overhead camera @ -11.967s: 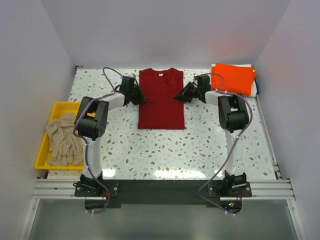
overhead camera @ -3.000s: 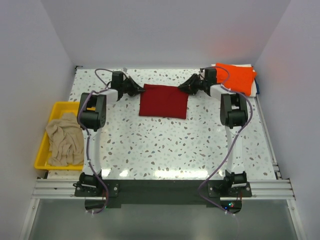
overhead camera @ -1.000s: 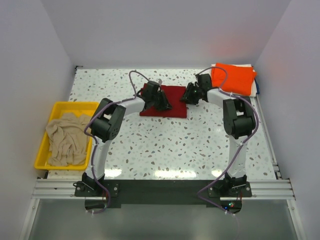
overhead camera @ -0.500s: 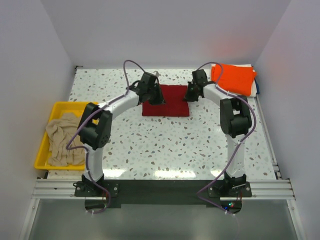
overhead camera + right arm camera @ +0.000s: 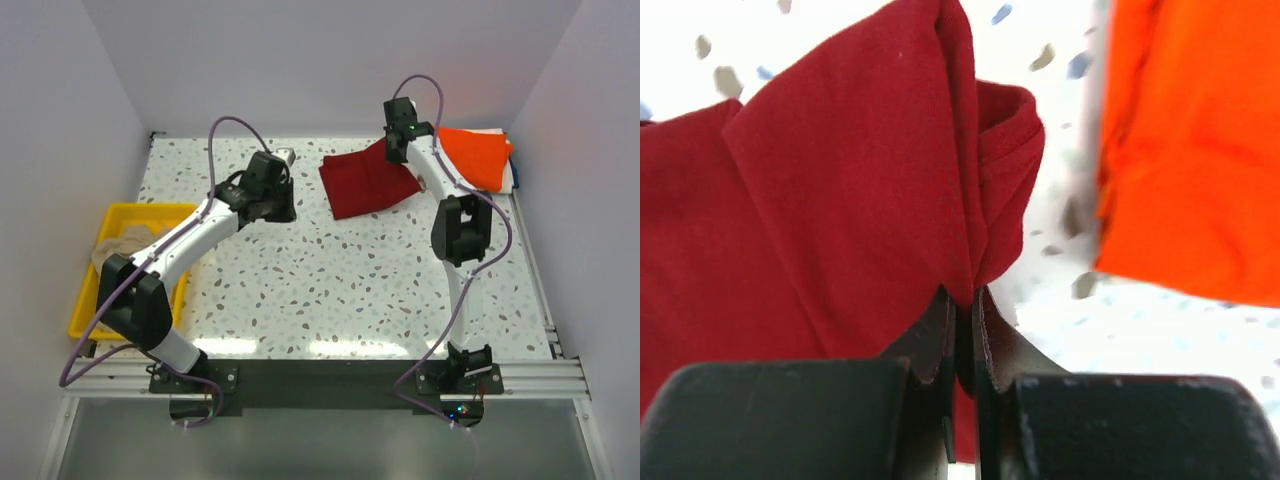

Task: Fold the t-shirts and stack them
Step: Neatly place the folded tshirt to the corner

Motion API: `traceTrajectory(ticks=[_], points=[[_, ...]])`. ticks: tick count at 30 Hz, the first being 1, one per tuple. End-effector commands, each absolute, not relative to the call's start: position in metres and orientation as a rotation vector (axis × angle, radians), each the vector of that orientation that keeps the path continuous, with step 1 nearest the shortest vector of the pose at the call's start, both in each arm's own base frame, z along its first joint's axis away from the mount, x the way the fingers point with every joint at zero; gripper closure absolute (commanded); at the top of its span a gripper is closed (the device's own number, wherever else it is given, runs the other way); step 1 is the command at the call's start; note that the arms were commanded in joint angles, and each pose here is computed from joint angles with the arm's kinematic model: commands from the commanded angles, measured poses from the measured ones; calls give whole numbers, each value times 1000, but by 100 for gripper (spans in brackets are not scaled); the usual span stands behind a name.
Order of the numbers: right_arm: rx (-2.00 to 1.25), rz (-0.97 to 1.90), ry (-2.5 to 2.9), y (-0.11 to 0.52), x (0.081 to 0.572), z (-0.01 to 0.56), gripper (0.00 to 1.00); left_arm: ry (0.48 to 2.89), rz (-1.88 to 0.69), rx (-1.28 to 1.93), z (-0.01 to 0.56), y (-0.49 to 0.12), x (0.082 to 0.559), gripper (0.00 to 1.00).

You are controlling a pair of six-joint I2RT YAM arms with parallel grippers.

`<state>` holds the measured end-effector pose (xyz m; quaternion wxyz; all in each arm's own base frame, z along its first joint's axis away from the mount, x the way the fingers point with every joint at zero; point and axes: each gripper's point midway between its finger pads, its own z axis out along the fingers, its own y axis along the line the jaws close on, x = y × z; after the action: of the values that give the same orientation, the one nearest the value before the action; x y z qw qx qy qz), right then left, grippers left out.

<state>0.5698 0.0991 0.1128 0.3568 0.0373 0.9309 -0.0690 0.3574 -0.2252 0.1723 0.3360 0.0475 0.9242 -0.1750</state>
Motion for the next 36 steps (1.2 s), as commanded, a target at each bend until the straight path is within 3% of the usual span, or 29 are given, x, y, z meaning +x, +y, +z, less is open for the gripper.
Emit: traceTrajectory(ticks=[1, 18, 36], points=[[19, -443, 2333, 64, 581, 149, 100, 2444, -286, 217, 158, -193, 340, 80], [-28, -671, 2054, 8, 618, 251, 100, 2495, -291, 257, 117, -189, 330, 81], [45, -714, 1931, -39, 604, 322, 100, 2518, -315, 253, 109, -189, 329, 81]])
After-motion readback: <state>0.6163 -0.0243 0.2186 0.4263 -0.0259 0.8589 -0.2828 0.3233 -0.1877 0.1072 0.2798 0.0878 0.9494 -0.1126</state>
